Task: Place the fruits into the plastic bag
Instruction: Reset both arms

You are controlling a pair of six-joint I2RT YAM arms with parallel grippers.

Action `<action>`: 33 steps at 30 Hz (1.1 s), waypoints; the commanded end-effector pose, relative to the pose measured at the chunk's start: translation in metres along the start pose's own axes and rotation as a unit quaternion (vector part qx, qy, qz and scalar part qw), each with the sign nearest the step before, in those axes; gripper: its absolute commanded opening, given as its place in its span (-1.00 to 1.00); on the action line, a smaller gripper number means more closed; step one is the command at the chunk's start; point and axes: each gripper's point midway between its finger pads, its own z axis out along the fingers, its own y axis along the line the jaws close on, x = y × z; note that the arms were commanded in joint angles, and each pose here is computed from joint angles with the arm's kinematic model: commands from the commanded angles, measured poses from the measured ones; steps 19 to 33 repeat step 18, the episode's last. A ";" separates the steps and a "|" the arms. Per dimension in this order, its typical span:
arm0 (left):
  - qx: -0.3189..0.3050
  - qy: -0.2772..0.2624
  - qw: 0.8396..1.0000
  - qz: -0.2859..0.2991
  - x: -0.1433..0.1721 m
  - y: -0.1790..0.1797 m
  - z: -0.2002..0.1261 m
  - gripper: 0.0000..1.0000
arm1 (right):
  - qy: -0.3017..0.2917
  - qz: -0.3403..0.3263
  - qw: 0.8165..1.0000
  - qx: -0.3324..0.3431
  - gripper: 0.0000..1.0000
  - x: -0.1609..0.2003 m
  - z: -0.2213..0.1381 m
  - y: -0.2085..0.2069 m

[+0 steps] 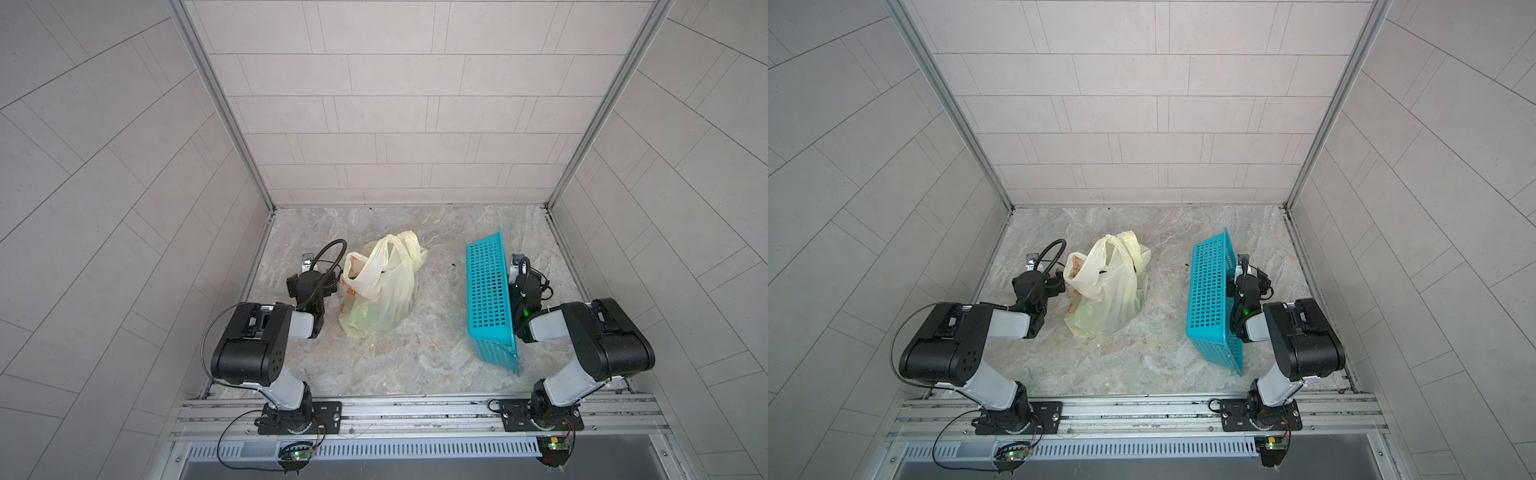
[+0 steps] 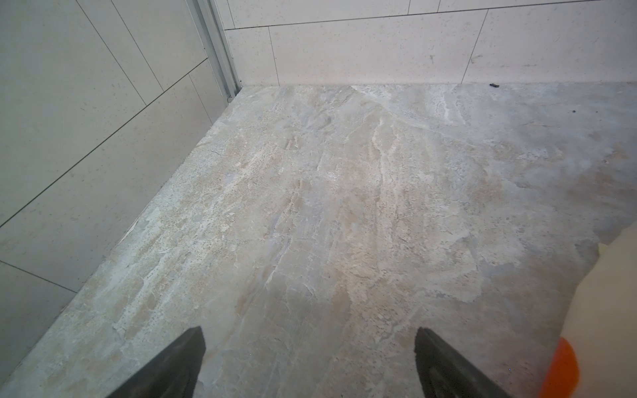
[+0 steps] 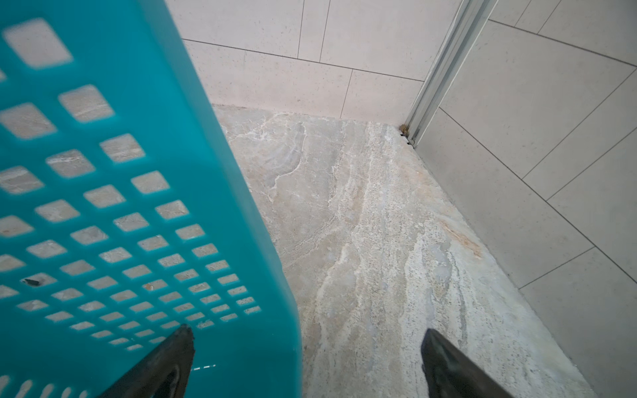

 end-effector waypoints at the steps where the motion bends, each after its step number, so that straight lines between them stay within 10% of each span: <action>1: -0.001 -0.022 1.000 -0.007 -0.013 0.000 0.001 1.00 | -0.003 0.005 1.000 0.010 0.99 -0.005 0.000 -0.004; 33: 0.000 -0.006 1.000 -0.018 -0.008 0.005 0.009 1.00 | 0.000 0.006 1.000 0.005 0.98 -0.004 0.002 -0.004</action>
